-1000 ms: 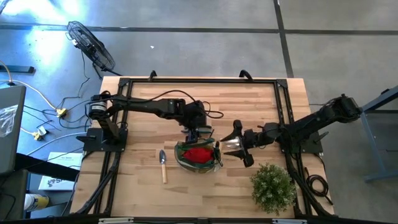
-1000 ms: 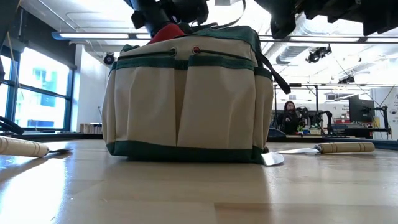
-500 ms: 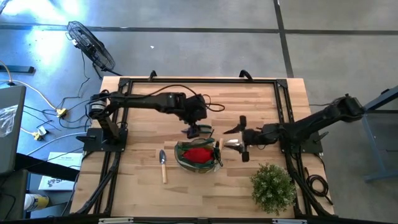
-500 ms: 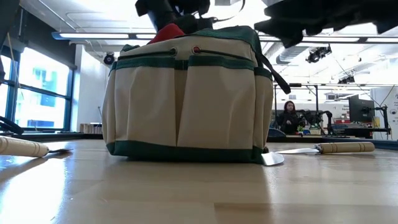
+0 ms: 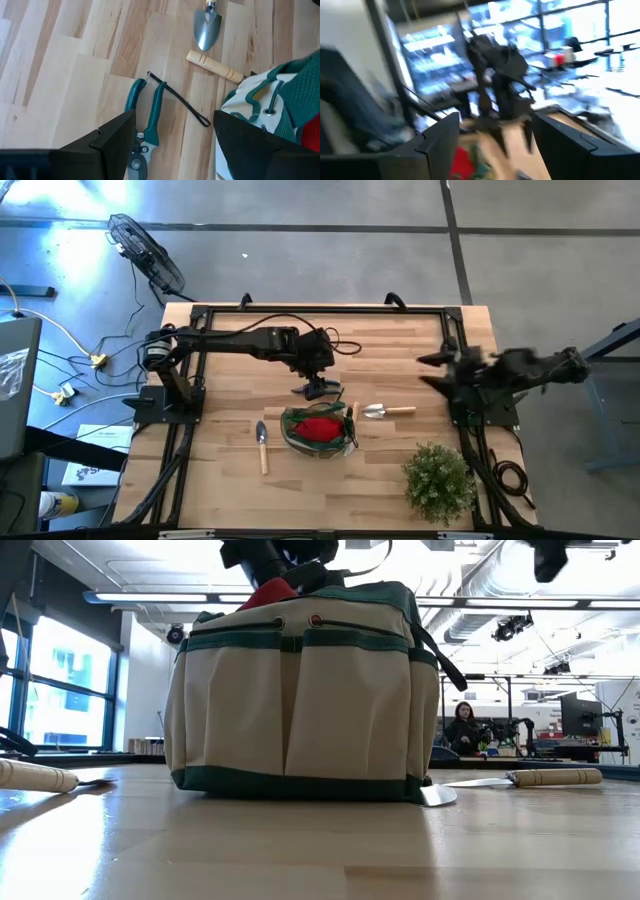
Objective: Pick & Place Garden tools in Gardening bag
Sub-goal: Put the green shear scissors into the green gardening bag
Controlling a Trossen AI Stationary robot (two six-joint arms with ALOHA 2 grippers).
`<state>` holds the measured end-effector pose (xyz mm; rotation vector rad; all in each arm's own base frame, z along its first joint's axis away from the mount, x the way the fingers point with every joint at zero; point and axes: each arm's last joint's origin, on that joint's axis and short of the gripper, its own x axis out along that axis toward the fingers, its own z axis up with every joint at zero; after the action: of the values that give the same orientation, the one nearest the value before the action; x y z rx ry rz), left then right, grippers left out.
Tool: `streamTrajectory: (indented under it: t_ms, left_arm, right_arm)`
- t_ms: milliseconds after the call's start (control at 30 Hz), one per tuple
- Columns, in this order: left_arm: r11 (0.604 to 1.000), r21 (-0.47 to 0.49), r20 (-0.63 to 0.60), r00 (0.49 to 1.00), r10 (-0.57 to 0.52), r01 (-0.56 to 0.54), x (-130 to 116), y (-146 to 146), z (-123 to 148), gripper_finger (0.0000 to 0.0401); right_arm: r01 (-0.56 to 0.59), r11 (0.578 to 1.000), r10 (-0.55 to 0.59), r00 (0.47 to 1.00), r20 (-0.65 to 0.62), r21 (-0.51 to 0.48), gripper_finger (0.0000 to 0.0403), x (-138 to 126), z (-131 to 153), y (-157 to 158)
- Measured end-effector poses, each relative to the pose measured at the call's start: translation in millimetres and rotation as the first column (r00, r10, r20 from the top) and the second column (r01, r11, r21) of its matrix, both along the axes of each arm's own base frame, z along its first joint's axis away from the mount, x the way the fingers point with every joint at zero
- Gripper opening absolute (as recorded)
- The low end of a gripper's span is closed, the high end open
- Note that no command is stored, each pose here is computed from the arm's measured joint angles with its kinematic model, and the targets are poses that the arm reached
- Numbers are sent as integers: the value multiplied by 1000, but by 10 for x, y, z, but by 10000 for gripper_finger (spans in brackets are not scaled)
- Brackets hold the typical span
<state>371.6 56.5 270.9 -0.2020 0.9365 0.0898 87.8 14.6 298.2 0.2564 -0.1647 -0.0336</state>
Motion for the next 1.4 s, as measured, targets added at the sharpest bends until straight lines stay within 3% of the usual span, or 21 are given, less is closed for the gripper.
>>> streamTrajectory:
  t_ms: [200, 333, 400, 500, 733, 933, 1067, 1133, 1400]
  left_arm:
    - [1000, 15, 3, 1000, -19, 19, 3, -3, 2, 260]
    - [999, -15, -5, 999, 35, -35, -2, -3, -3, 260]
    - [998, -4, -8, 998, 65, -65, 31, 9, -43, 260]
    - [997, 5, -28, 996, 81, -81, 101, 28, -169, 260]
    - [999, 22, -58, 997, 45, -43, 391, 71, -504, 260]
    - [1000, 14, -23, 1000, 11, -11, 628, 100, -375, 260]
    - [999, 30, -76, 997, 14, -12, 664, 112, -319, 260]
    - [999, 39, -160, 987, 25, -19, 595, 108, -347, 260]
    - [995, 104, -179, 984, 21, -2, 582, 156, -387, 260]
  right_arm:
    - [-147, 988, 141, 985, 102, 50, 240, -474, -42, -90]
    - [-234, 972, 235, 972, -21, 34, 240, -532, -60, -78]
    - [-278, 960, 279, 960, -24, 35, 240, -553, -20, -70]
    - [-245, 969, 246, 966, -84, 14, 240, -515, -88, -69]
    - [-243, 969, 239, 969, -65, -53, 240, -536, -68, -73]
    - [-230, 969, 224, 971, -78, -84, 240, -537, -77, -77]
    - [-214, 972, 205, 974, -98, -93, 240, -535, -96, -81]
    - [-210, 973, 201, 974, -103, -93, 240, -534, -101, -83]
    - [-214, 973, 203, 972, -116, -92, 240, -534, -113, -82]
